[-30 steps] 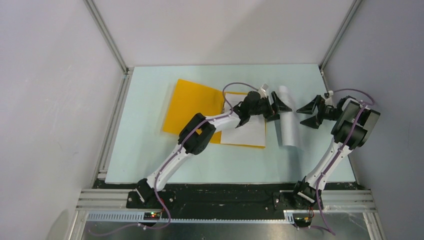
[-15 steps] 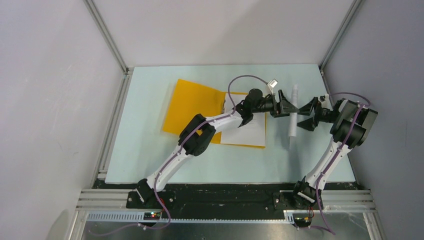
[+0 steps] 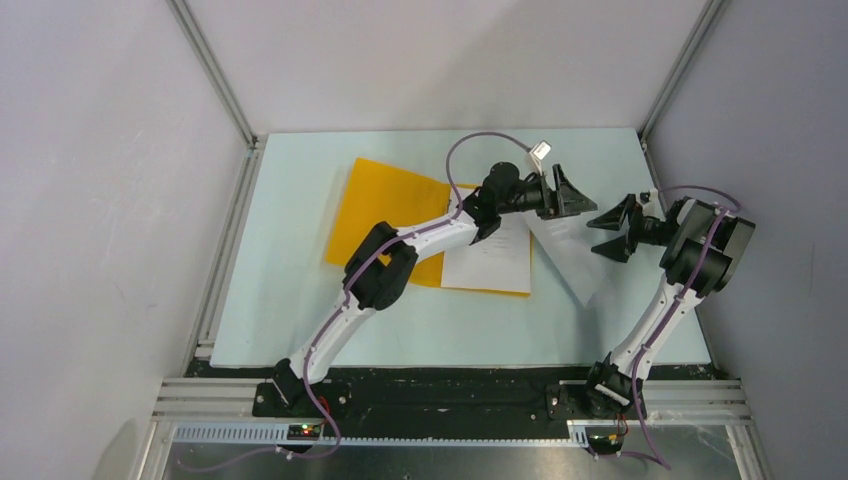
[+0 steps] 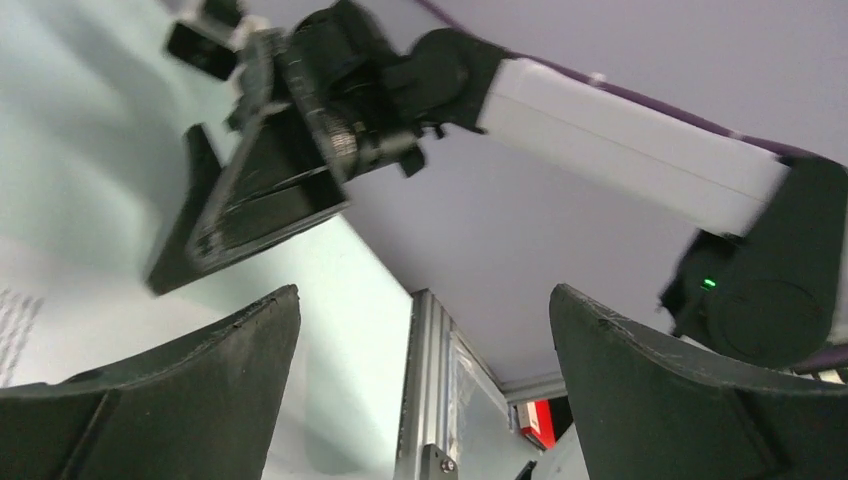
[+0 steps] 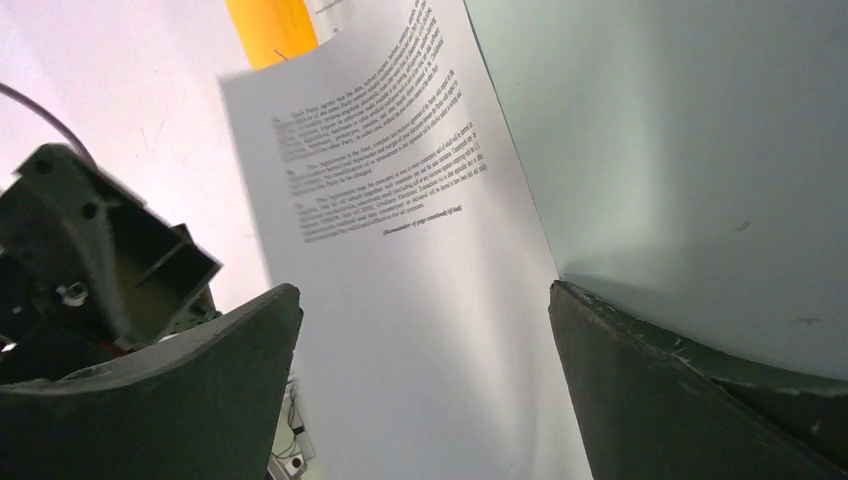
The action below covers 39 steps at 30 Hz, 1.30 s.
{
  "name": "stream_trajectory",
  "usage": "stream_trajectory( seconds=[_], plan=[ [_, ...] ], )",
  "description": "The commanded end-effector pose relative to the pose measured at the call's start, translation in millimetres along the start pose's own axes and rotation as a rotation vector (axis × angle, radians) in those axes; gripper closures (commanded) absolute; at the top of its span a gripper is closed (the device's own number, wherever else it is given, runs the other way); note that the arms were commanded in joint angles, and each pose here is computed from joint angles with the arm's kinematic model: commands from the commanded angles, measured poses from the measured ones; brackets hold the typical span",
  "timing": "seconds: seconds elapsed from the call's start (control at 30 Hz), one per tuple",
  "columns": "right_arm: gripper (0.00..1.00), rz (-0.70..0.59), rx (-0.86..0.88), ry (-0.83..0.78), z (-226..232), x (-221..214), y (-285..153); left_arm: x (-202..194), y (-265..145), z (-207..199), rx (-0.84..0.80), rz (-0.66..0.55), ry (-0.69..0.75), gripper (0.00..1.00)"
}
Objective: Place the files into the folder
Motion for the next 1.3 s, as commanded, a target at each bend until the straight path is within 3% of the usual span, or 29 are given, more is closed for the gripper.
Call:
stream_trajectory(
  seconds=[0.0,0.13,0.27,0.43,0.63,0.77,0.93,1.27],
  plan=[
    [0.01,0.022,-0.021,0.018,-3.9,-3.2,3.4,0.1,-8.6,34.2,0.204,-0.053,-0.065,0.02],
    [0.01,0.079,-0.042,0.005,-1.4,-12.0,11.5,-8.0,-32.9,56.8,0.344,-0.08,-0.184,0.05],
    [0.01,0.115,-0.06,-0.019,3.1,-20.8,21.5,-3.1,-51.5,59.2,0.367,-0.09,-0.19,0.08],
    [0.01,0.118,-0.062,-0.012,13.0,-20.5,22.0,26.0,-82.4,25.9,0.348,-0.114,0.01,0.09],
    [0.01,0.107,-0.106,-0.119,41.8,-19.0,3.1,32.1,-134.2,4.8,0.428,-0.072,0.078,0.05],
    [0.01,0.052,-0.278,-0.273,51.2,-3.0,-17.0,23.4,-159.9,9.7,0.609,-0.038,0.07,0.04],
    [0.02,0.0,-0.439,-0.399,47.8,15.5,-33.2,26.4,-172.9,26.5,0.718,0.004,0.15,0.04],
    [0.05,0.274,-0.657,-0.338,32.9,-17.0,-5.3,10.0,-172.0,49.6,0.739,0.099,0.124,0.05]
  ],
)
Point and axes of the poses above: each gripper's point midway between its finger pads, its own y axis out along the fingers, its own z axis along the line the jaws close on, x = y × z, the point moved 9 cm from there along -y, back along the fingers, and after that the axes turned 12 degrees about -y, right-handed, at the moved point
